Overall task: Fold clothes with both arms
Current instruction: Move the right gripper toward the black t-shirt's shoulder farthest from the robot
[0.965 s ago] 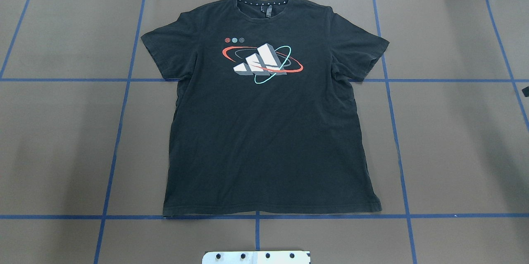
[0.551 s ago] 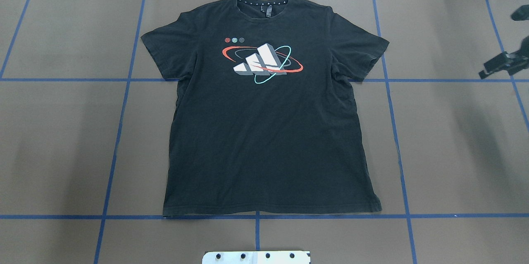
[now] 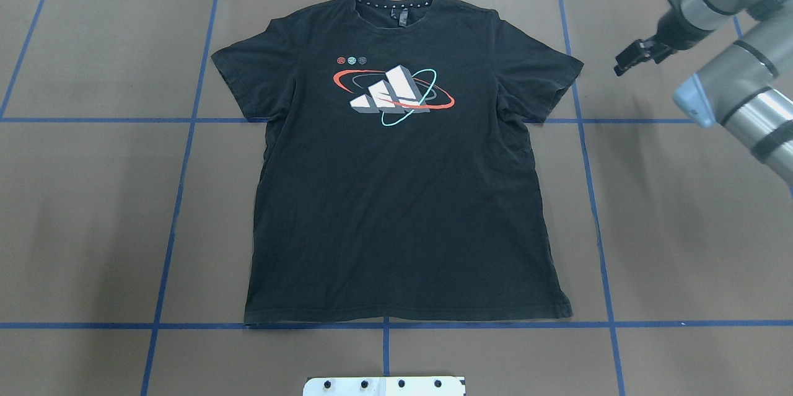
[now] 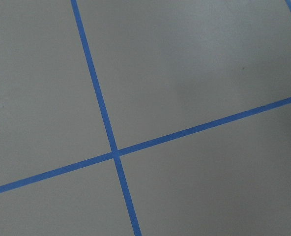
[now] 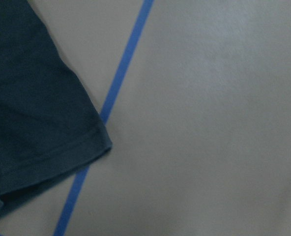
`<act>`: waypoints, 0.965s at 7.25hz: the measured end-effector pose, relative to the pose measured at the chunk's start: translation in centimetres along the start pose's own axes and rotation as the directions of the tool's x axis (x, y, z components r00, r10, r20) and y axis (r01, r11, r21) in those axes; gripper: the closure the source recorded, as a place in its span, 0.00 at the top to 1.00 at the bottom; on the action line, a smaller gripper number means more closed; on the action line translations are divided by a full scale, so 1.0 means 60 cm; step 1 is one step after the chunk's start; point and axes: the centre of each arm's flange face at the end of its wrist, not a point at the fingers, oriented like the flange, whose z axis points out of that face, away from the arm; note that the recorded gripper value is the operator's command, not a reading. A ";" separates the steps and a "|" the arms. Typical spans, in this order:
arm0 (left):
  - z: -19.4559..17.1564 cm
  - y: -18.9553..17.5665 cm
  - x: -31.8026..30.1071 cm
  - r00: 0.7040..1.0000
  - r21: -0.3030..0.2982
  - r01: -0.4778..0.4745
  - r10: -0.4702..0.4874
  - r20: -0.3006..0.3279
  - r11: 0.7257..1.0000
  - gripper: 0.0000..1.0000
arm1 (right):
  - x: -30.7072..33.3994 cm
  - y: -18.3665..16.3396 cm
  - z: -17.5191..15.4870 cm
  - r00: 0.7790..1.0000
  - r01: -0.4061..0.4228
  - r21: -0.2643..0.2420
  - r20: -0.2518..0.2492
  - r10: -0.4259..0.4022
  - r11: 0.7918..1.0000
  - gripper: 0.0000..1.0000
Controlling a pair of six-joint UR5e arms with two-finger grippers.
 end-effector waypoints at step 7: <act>-0.006 -0.006 0.008 1.000 0.025 -0.030 0.030 -0.002 0.999 1.00 | -0.079 -0.065 0.013 0.996 -0.089 0.145 0.007 0.089 0.985 0.92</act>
